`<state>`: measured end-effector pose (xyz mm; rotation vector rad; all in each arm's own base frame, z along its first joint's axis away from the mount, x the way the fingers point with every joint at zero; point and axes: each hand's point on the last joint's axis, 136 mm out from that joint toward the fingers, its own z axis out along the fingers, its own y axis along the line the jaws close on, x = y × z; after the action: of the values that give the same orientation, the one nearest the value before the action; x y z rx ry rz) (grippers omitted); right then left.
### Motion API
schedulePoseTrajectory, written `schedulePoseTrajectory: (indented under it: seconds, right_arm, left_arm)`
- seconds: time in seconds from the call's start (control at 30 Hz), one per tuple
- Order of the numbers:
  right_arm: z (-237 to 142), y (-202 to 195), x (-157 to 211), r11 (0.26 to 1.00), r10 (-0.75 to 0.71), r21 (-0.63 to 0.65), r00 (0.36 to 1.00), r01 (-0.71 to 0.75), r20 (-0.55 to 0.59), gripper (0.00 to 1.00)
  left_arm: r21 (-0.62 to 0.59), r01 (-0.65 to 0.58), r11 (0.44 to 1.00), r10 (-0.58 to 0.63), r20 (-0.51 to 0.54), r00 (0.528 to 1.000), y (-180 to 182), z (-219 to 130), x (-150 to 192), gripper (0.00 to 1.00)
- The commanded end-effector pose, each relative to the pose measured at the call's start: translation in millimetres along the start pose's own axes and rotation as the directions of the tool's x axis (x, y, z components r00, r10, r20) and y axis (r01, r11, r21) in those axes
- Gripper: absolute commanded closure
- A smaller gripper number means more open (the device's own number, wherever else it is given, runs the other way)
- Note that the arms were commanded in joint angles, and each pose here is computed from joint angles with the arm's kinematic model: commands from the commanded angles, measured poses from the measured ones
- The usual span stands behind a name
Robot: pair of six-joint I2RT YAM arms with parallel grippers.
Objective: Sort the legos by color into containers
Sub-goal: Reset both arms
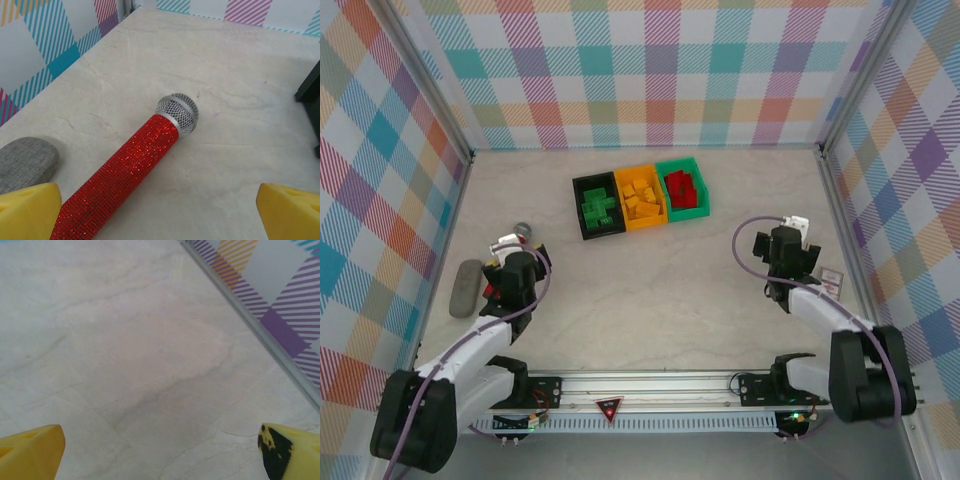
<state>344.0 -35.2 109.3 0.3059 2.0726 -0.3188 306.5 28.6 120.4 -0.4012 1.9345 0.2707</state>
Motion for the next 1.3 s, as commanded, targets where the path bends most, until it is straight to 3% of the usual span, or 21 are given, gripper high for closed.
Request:
schedulePoseTrajectory:
  seconds: [0.0,0.3,0.43,0.53,1.27]
  right_arm:
    - [2,18,-35,0.995,0.012,-0.1,0.983,0.007,0.181,0.01]
    - [20,56,-15,0.957,0.008,-0.286,0.979,0.051,0.203,0.01]
    - [32,67,-11,0.928,-0.009,-0.367,0.992,0.056,0.129,0.01]
    - [33,74,-7,0.898,-0.003,-0.435,0.991,0.062,0.134,0.01]
    - [33,75,-5,0.888,-0.009,-0.456,0.992,0.064,0.123,0.01]
  left_arm:
    - [-0.012,0.045,0.999,-0.043,0.152,0.987,4,10,-33,0.0]
    - [0.147,-0.002,0.989,-0.026,0.187,0.982,-32,47,-15,0.0]
    - [0.211,-0.068,0.975,0.048,0.101,0.994,-54,64,-1,0.0]
    - [0.302,-0.127,0.945,0.122,0.034,0.992,-76,73,10,0.0]
    - [0.307,-0.122,0.944,0.116,0.037,0.993,-76,75,9,0.0]
